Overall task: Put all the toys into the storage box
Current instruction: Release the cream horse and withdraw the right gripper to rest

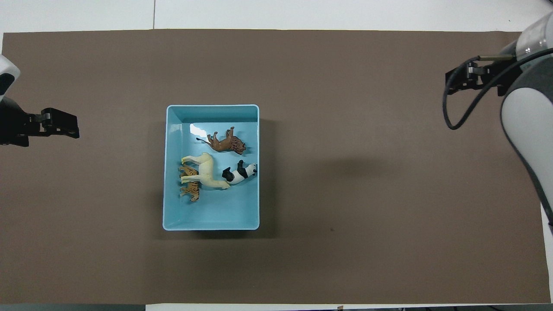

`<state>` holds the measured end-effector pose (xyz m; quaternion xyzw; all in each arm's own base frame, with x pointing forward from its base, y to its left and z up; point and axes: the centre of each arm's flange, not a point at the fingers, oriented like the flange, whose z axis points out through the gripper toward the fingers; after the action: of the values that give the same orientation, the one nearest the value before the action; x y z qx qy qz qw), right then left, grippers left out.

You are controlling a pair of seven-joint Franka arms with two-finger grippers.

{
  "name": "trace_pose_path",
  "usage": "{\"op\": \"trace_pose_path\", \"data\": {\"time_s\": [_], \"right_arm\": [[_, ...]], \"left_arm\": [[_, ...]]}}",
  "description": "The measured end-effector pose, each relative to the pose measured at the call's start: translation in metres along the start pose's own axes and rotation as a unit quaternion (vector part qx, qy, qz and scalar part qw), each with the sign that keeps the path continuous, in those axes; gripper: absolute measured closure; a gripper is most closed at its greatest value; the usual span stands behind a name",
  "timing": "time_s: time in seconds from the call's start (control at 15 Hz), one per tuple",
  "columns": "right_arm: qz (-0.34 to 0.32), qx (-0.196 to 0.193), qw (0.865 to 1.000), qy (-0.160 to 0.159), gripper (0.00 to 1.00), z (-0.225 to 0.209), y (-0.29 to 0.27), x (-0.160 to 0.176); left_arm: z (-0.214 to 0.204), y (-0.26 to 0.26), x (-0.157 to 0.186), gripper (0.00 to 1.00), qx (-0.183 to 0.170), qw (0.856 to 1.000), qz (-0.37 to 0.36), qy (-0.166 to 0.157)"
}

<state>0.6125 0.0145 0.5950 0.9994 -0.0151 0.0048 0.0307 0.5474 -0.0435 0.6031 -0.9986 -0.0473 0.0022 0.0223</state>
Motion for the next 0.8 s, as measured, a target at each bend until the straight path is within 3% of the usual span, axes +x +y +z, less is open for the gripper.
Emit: {"op": "trace_pose_path", "data": {"time_s": [0.33,0.6,0.8], "right_arm": [[-0.002,0.003,0.999,-0.032,0.00,0.013,0.057,-0.044],[-0.003,0.004,1.000,-0.010,0.00,-0.015,0.077,-0.066],[0.005,0.030,0.999,-0.027,0.00,-0.041,0.082,-0.081]], "left_arm": [[0.001,-0.010,0.001,0.00,-0.001,1.000,-0.006,-0.002],[0.002,-0.008,-0.001,0.00,0.001,1.000,-0.004,-0.013],[0.004,-0.008,-0.003,0.00,0.001,1.000,-0.004,-0.022]]}}
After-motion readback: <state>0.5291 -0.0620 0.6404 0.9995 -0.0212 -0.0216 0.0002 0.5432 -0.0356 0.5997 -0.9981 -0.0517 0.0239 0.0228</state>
